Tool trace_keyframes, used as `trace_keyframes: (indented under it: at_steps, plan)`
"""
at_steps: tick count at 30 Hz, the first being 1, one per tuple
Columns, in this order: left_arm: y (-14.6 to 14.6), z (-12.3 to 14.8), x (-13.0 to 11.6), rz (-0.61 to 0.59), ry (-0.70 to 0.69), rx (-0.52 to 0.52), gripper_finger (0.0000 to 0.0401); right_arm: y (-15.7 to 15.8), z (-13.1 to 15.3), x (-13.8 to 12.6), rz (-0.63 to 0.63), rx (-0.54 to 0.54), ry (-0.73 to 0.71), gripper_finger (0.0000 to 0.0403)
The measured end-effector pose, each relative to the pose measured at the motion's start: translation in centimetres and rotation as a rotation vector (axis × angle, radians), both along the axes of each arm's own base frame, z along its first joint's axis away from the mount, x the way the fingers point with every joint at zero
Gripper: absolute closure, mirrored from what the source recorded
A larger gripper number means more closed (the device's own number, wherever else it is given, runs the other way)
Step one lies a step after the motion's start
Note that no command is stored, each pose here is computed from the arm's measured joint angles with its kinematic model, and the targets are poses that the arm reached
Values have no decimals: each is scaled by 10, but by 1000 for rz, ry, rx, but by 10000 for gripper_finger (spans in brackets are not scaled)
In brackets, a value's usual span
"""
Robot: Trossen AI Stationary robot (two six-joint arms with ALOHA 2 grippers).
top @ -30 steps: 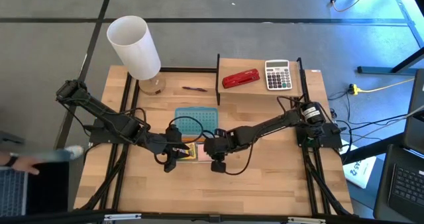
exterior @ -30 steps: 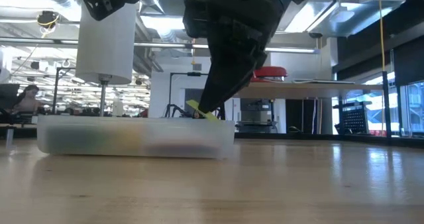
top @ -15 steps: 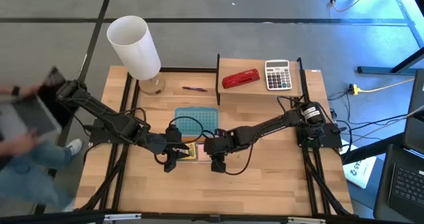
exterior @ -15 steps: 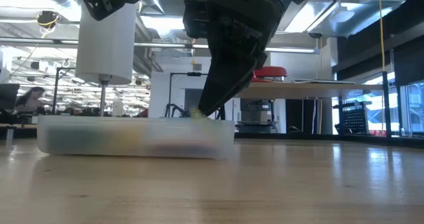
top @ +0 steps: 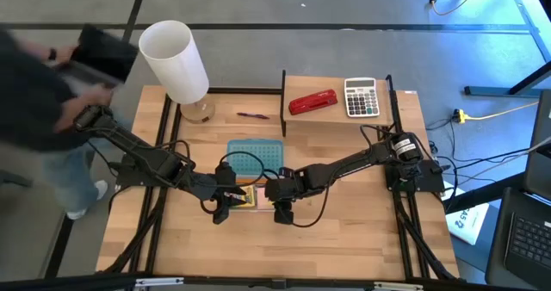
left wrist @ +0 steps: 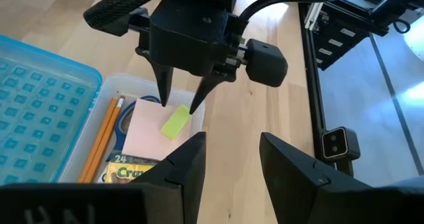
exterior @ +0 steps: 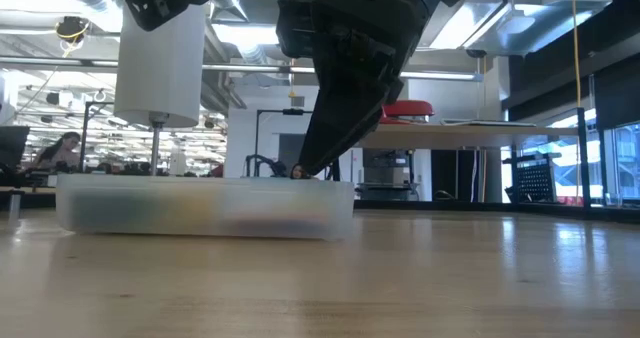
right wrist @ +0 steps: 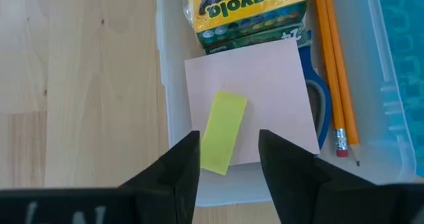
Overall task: Pack school essentials
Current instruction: Put the black pen into the blue supply box
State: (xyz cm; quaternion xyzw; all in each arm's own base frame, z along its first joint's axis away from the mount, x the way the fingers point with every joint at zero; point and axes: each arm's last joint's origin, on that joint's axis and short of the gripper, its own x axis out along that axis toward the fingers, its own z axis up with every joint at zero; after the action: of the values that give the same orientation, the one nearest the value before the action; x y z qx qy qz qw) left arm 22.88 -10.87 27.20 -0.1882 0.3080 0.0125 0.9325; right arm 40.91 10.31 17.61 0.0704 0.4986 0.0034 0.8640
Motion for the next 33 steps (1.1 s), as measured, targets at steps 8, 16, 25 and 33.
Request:
trace_keyframes:
  at_steps: [8, 16, 25, 33]
  plan:
    - [1, -2, -1, 0, 19, 9, 266, 1, 15, 5, 1, 1, -11, 247]
    - [2, -4, -4, 6, 58, 22, 266, 1, 33, 6, -19, -32, 23, 247]
    - [34, 5, -15, 132, 101, 8, 266, 14, 89, 2, -108, -128, 28, 247]
    - [79, 5, -15, 88, 173, 101, 266, 25, 151, -5, -145, -117, -48, 247]
